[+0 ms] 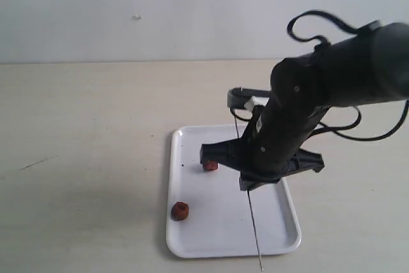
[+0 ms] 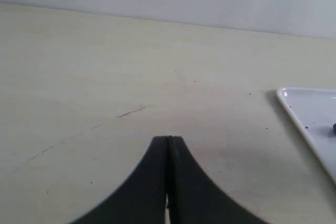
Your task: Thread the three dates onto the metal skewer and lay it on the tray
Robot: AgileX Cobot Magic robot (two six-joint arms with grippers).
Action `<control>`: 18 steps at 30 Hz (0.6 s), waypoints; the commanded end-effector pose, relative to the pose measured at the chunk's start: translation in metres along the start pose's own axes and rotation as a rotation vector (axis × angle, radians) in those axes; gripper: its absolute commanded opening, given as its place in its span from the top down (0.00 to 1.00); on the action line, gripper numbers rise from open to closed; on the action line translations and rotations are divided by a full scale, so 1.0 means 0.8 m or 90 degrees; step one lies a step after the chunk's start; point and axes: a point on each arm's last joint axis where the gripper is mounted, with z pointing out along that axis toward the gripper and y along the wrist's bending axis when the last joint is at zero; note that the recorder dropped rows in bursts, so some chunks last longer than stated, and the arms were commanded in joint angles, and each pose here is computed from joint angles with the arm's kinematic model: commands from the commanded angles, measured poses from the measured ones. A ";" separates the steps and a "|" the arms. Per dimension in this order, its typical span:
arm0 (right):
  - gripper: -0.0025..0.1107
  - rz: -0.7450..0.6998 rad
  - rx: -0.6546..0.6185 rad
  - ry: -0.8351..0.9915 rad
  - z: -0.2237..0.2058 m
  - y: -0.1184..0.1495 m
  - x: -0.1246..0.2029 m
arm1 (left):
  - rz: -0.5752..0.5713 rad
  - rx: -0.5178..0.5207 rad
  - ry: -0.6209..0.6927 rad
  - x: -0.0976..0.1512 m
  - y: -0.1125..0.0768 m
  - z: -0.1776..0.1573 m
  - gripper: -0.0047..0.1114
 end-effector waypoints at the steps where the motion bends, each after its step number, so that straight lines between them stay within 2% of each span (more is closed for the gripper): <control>1: 0.98 -0.048 0.004 -0.067 -0.071 -0.004 0.002 | 0.001 0.003 -0.007 -0.002 0.000 -0.001 0.96; 9: 0.98 -0.185 0.063 -0.236 -0.177 -0.028 0.010 | 0.001 0.003 -0.007 -0.002 0.000 -0.001 0.96; 18: 0.98 -0.314 0.037 -0.351 -0.199 -0.019 0.001 | 0.001 0.003 -0.007 -0.002 0.000 -0.001 0.96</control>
